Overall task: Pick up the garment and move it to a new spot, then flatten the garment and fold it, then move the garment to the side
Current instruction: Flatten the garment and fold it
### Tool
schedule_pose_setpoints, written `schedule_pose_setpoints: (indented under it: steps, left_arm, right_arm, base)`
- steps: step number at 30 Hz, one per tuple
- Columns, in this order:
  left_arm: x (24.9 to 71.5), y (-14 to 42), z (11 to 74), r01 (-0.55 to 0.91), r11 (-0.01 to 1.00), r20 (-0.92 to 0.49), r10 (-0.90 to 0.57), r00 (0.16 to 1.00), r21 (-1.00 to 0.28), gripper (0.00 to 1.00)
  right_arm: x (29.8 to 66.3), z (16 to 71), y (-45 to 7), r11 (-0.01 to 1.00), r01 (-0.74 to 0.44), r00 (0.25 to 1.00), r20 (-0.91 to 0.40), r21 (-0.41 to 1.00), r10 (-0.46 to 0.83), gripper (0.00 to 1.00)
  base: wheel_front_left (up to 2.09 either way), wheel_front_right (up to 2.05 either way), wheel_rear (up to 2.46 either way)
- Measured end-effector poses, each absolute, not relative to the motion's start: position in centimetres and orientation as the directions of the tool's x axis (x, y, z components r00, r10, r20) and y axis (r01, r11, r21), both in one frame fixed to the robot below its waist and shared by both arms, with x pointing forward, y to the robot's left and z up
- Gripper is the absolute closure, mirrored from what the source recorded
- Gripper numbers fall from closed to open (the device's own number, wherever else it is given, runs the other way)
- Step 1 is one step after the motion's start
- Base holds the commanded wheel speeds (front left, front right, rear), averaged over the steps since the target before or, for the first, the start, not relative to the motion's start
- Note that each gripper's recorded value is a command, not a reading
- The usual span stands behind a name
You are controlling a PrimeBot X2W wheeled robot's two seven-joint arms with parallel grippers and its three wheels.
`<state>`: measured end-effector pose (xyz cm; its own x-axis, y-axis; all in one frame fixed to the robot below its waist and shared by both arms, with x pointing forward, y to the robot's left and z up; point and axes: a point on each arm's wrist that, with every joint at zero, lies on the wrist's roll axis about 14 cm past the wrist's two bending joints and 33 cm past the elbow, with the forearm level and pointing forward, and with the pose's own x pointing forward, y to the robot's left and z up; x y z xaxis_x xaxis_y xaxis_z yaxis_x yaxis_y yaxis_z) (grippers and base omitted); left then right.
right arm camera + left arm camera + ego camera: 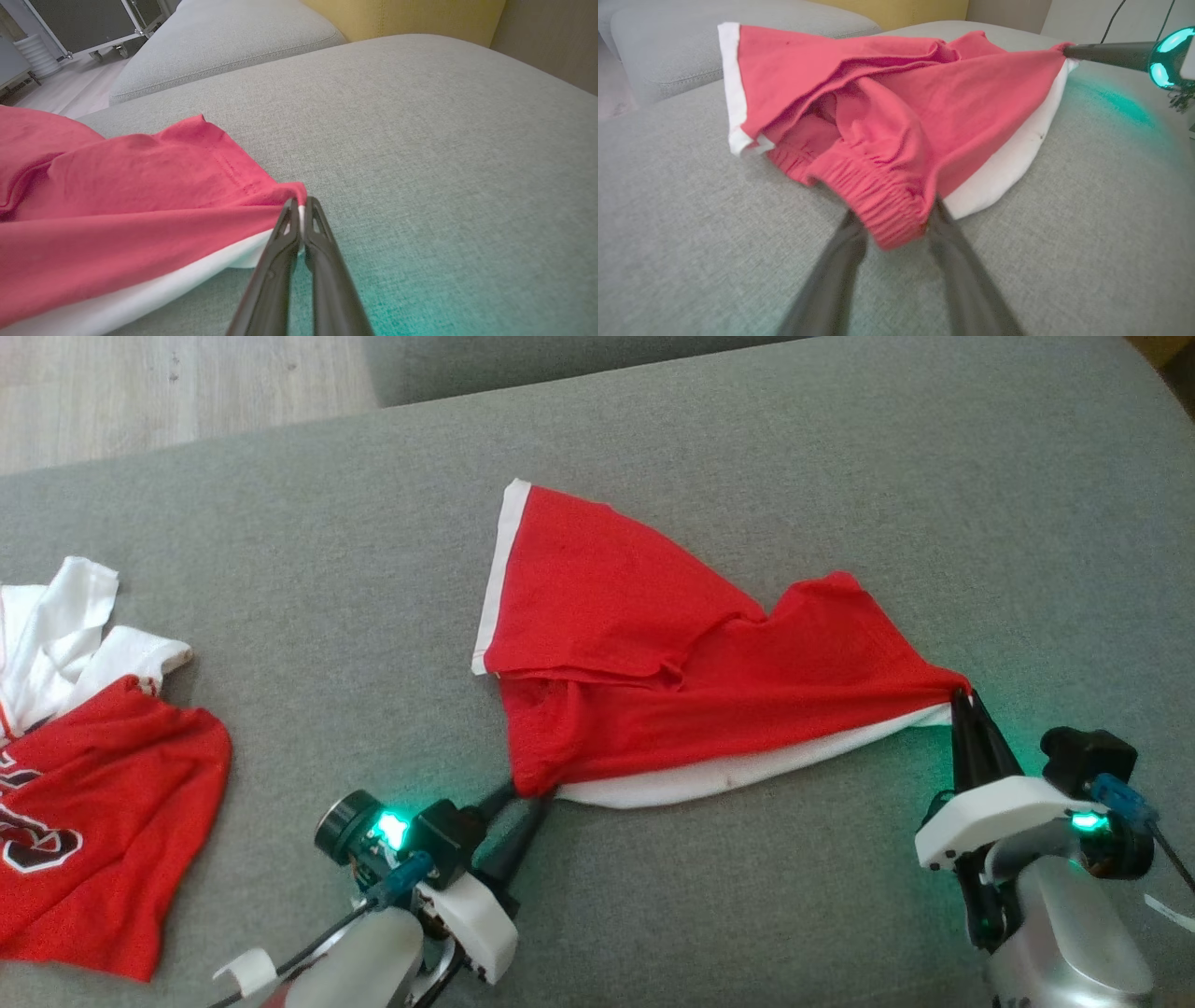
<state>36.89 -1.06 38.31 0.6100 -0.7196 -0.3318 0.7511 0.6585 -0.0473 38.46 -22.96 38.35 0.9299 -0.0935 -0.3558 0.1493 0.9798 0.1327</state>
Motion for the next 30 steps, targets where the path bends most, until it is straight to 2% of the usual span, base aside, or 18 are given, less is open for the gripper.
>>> schedule_pose_setpoints:
  steps: [14,18,19,23,27,30]
  left_arm:
    - [36.5,-0.1,41.2,0.749,0.662,-0.261,-0.724,0.639,-0.002,1.0]
    - [36.6,0.8,42.0,0.748,0.663,-0.249,-0.72,0.647,0.025,1.0]
    - [36.6,1.2,42.6,0.755,0.655,-0.253,-0.725,0.641,0.038,1.0]
    - [38.4,3.0,45.0,0.779,0.597,-0.307,-0.718,0.625,0.189,1.0]
    - [42.8,4.4,52.0,0.74,0.59,-0.287,-0.683,0.671,0.323,1.0]
    - [44.6,4.7,56.7,0.714,0.549,-0.283,-0.67,0.687,0.435,1.0]
  right_arm:
    - [38.7,40.0,-22.4,0.981,0.127,0.948,-0.309,0.143,-0.078,1.0]
    - [40.0,42.6,-21.4,0.983,0.085,0.972,-0.229,0.16,-0.046,1.0]
    - [40.7,44.5,-20.7,0.983,0.056,0.985,-0.173,0.175,-0.026,1.0]
    - [42.0,48.6,-18.9,0.981,-0.019,0.997,-0.071,0.193,0.033,1.0]
    - [43.1,53.4,-17.0,0.976,-0.102,0.995,0.031,0.19,0.098,1.0]
    - [43.8,57.7,-15.9,0.971,-0.161,0.982,0.123,0.175,0.141,1.0]
  base:
    - [0.0,0.0,0.0]
    - [0.0,0.0,0.0]
    - [0.0,0.0,0.0]
    - [0.0,0.0,0.0]
    - [0.0,0.0,0.0]
    - [0.0,0.0,0.0]
